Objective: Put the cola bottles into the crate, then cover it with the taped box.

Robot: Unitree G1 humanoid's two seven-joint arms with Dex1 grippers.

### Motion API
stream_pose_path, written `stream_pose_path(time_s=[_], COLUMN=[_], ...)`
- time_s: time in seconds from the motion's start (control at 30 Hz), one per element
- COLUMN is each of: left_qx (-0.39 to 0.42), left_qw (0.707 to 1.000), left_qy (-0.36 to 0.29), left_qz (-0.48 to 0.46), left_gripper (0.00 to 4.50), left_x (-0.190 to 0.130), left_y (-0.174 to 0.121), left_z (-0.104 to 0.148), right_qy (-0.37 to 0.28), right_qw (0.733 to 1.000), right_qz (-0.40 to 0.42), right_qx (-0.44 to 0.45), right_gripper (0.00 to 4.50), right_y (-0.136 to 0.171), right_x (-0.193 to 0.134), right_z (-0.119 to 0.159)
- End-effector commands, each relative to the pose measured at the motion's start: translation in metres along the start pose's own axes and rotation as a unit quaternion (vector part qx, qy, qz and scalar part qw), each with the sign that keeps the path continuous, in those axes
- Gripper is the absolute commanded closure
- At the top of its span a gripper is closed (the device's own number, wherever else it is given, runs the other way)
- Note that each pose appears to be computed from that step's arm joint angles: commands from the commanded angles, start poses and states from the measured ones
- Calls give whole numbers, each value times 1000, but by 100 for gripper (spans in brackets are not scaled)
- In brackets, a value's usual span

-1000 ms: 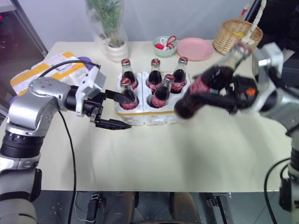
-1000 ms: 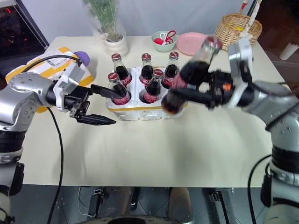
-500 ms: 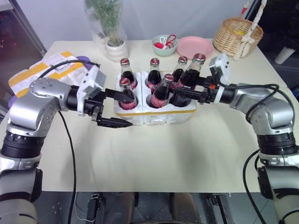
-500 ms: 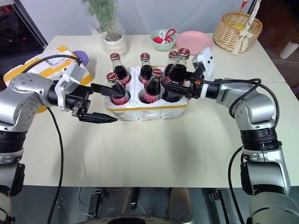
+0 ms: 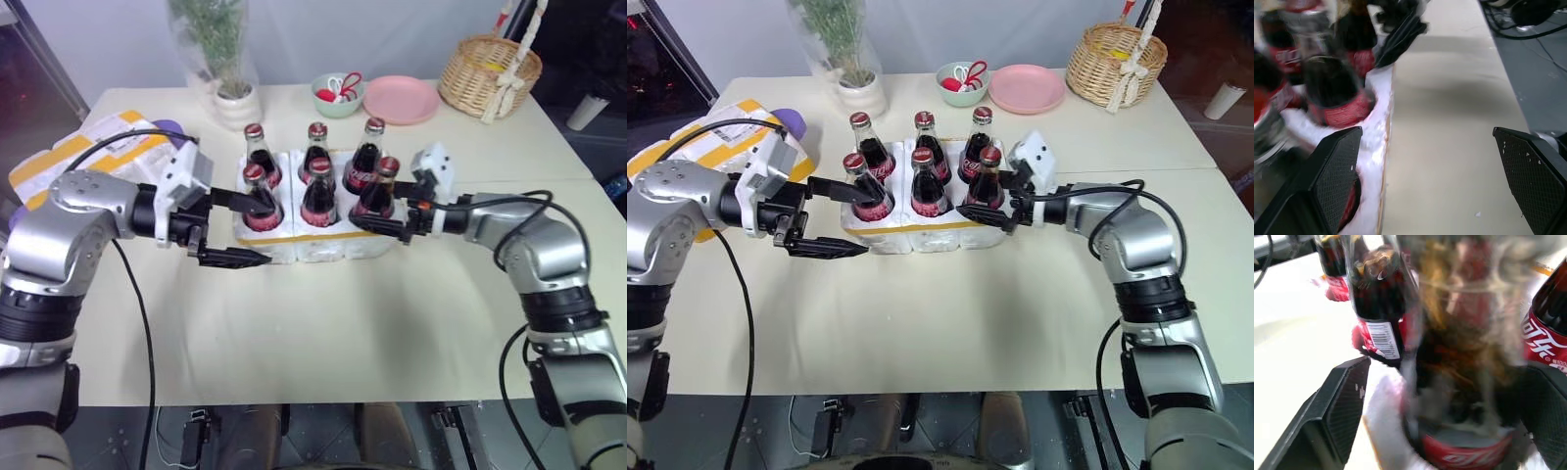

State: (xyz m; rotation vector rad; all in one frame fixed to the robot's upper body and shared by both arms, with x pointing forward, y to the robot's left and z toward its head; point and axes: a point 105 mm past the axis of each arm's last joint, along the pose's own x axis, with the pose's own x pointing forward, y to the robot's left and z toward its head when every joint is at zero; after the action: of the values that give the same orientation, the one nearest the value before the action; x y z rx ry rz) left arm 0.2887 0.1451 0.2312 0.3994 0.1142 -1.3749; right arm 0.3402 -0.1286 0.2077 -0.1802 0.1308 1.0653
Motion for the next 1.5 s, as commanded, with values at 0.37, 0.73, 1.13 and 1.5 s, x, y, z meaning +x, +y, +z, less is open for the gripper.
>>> stream_pose_path(time_s=[0.37,0.73,1.13,1.5], left_qx=[125,188,192,172], left_qw=[898,638,602,598], left_qy=[230,502,511,506], left_qz=[354,553,583,597], left_gripper=[0,0,0,0], left_x=[-139,-277,-250,-235], left_y=[14,22,64,81], left_z=[-35,-140,-198,-203], right_qy=[-35,-57,-73,-80], right_qw=[998,993,992,989], right_qz=[-37,-89,-99,-122], right_qx=[-40,-44,-41,-37], right_gripper=[2,2,2,2], right_y=[3,-16,-14,-15], right_x=[-137,-156,-163,-171], right_z=[71,79,93,97])
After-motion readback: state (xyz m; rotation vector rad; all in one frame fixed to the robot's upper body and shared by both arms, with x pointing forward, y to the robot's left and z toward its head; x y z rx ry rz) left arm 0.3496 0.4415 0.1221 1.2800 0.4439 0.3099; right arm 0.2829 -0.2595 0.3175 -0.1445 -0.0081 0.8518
